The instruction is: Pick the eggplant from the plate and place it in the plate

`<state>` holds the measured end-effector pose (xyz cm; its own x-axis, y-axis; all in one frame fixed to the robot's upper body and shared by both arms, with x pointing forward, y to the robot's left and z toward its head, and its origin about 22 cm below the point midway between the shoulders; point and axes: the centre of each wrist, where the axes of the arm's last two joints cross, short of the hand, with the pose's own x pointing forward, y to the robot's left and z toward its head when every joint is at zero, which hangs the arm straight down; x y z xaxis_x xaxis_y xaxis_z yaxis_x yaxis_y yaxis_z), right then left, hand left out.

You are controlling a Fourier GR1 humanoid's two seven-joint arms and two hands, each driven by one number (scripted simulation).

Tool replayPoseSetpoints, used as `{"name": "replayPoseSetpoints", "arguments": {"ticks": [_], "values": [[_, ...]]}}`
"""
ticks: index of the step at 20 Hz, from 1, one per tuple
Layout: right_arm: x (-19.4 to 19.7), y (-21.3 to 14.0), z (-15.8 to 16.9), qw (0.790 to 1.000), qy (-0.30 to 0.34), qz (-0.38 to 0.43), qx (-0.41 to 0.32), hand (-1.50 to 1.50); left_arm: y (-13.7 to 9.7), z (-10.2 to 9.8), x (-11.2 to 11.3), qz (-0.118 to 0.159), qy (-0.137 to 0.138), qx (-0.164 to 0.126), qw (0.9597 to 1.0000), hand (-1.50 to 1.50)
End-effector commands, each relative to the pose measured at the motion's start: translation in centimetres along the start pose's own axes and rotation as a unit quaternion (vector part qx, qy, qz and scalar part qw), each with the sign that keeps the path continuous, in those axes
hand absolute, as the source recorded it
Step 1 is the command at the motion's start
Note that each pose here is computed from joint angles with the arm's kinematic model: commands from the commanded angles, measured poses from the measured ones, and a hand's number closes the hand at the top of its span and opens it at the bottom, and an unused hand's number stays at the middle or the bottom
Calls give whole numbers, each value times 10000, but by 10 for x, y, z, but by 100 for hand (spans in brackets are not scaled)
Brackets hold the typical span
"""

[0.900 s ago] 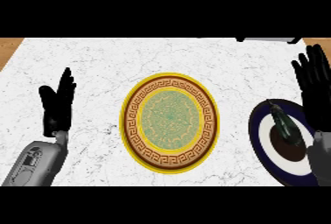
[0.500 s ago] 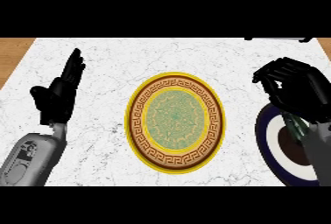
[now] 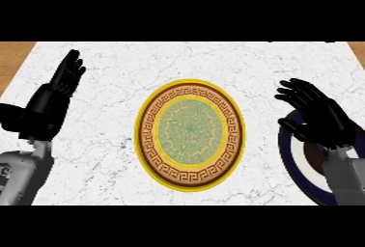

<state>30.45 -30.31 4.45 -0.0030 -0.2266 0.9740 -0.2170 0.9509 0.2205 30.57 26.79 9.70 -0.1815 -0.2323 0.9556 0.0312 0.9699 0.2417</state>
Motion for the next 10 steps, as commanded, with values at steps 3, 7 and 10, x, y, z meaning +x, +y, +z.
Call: {"name": "replayPoseSetpoints", "arguments": {"ticks": [3, 7, 10], "values": [[47, -47, -1, 9967, -564, -312, -502, -150, 12, -3, 16, 77, -20, -28, 10000, 0], [80, -101, 14, 9967, -403, 547, -441, -150, 18, 3, -4, 20, -27, -6, 10000, 0], [103, -104, 6, 9871, 468, 1530, -65, -150, 9, 4, 5, 101, -61, -90, 9999, 0]]}}
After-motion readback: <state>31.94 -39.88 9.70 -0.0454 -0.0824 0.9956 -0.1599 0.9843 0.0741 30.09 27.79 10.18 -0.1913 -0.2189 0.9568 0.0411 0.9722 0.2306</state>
